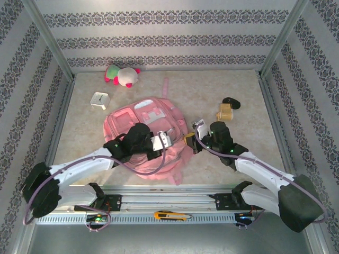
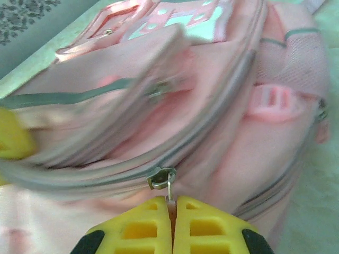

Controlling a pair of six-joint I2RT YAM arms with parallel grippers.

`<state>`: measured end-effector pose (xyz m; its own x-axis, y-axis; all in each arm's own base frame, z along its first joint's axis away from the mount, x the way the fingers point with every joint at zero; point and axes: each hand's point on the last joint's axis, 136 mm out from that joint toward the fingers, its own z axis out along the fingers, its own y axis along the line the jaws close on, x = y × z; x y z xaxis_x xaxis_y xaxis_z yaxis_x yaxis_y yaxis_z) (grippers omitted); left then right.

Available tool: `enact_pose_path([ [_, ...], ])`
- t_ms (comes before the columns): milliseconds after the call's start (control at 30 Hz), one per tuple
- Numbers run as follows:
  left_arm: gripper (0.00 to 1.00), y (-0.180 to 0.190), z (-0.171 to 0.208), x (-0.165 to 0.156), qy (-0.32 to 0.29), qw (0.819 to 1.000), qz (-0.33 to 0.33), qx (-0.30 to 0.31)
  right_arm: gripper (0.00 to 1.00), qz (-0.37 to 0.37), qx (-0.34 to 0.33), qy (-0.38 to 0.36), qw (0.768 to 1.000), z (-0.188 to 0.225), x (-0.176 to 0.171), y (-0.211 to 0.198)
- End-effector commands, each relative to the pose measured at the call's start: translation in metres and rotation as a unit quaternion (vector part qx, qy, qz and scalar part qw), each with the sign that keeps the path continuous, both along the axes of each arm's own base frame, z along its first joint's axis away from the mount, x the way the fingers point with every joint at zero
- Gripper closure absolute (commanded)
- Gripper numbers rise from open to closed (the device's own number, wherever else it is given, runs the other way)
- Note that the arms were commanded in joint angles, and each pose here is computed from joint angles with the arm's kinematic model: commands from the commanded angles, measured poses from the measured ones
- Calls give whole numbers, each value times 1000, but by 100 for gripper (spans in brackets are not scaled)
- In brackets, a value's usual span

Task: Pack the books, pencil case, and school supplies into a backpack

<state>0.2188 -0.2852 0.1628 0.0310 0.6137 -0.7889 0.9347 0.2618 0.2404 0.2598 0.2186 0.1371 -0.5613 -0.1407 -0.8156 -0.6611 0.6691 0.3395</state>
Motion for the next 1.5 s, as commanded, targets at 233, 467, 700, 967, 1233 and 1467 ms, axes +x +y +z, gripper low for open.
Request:
enact_pose_path([
  [233,100,21,23,-108,15,968,-250,1,100,-109,13,-11,994,-2,96,-29],
  [467,100,29,24,-116,-1,964,-266,10,100,-196,-14,8,981,-25,141,-52],
  [700,100,23,19,-74,-34,985,-168,18,100,-187,-13,-4,982,-16,143,-50],
  [967,95,-8,15,-7,-35,998,-43,-34,58,-191,-7,-25,981,11,100,-62],
  [1233,54,-34,20,8,-1,997,-45,-67,54,-186,16,-4,982,22,36,-59],
  [1467,35,-1,31,15,2,999,26,-36,52,-170,24,9,985,12,7,-49],
])
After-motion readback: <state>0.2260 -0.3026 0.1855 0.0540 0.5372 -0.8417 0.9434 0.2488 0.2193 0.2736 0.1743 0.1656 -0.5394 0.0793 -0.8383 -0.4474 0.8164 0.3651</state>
